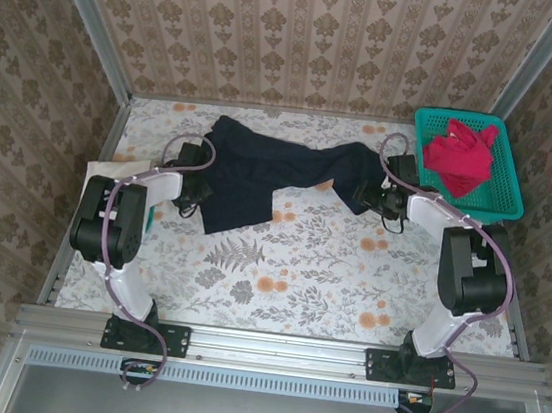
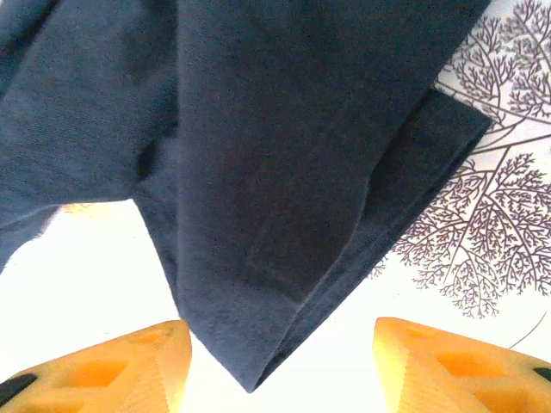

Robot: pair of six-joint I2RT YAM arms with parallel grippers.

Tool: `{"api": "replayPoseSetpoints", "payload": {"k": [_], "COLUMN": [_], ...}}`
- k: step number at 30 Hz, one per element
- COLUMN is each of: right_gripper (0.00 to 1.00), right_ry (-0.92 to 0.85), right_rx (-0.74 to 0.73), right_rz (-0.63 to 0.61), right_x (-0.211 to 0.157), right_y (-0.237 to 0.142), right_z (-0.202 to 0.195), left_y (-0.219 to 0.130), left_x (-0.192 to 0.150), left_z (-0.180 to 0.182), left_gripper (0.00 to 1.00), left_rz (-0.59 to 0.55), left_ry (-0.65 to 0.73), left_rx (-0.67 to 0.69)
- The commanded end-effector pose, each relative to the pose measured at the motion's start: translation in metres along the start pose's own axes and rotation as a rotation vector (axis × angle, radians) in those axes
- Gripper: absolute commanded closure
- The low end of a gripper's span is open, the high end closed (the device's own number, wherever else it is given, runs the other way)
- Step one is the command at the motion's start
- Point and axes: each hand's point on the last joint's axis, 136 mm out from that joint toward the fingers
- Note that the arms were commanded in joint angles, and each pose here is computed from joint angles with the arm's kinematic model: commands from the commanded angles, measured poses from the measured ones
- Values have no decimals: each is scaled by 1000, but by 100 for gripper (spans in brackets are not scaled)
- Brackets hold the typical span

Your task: Fold and stack the t-shirts

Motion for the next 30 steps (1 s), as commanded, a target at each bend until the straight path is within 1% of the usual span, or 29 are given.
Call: {"api": "replayPoseSetpoints", "payload": {"k": [1, 2, 5, 7, 12, 16, 18, 20, 21, 22, 23, 25, 28, 30], "right_gripper": [41, 41, 41, 41, 40, 40, 40, 40, 40, 40, 40, 40, 40, 39], "right_ry": [-10, -13, -16, -16, -23, -34, -38, -41, -42, -44, -45, -45, -42, -40], "right_rx": [56, 64, 81, 85, 87, 92, 99, 106, 110, 112, 112, 115, 122, 122], "right_rz": [-43, -41, -38, -38, -49, -55, -55, -52, -52, -51, -51, -50, -52, -51], "right_x": [10, 10, 10, 10, 9, 10, 10, 9, 9, 9, 10, 9, 10, 9], "right_y": [-15, -16, -18, -20, -26, -32, -33, -34, -33, -33, -33, -33, -33, -33], "right_z": [15, 16, 20, 21, 21, 23, 24, 25, 26, 26, 27, 27, 28, 28], "left_y": [24, 23, 15, 6, -11, -25, -32, -42, -48, -55, -62, -72, -73, -70], "left_x": [-40, -41, -37, -38, -61, -83, -87, -83, -79, -73, -66, -58, -55, -56], "left_z": [14, 14, 14, 20, 47, 67, 70, 68, 67, 64, 62, 55, 47, 46], "left_gripper": [97, 100, 100, 100, 100, 100, 100, 100, 99, 90, 79, 70, 64, 62], "left_rz": [137, 135, 114, 106, 141, 164, 164, 144, 129, 107, 79, 46, 39, 46], "left_ry": [3, 4, 2, 9, 17, -8, -11, 0, 7, 19, 30, 49, 50, 43], "left_rx": [33, 30, 24, 54, 104, 116, 114, 112, 122, 134, 153, 167, 161, 166]}}
Point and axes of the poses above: each hand's point on the last joint's axis, 136 mm out from that joint toward the fingers, its own y axis out along the fingers, its own z axis along the line the jaws close on, x = y × z, and after that the axes turned 7 degrees about y, right-handed
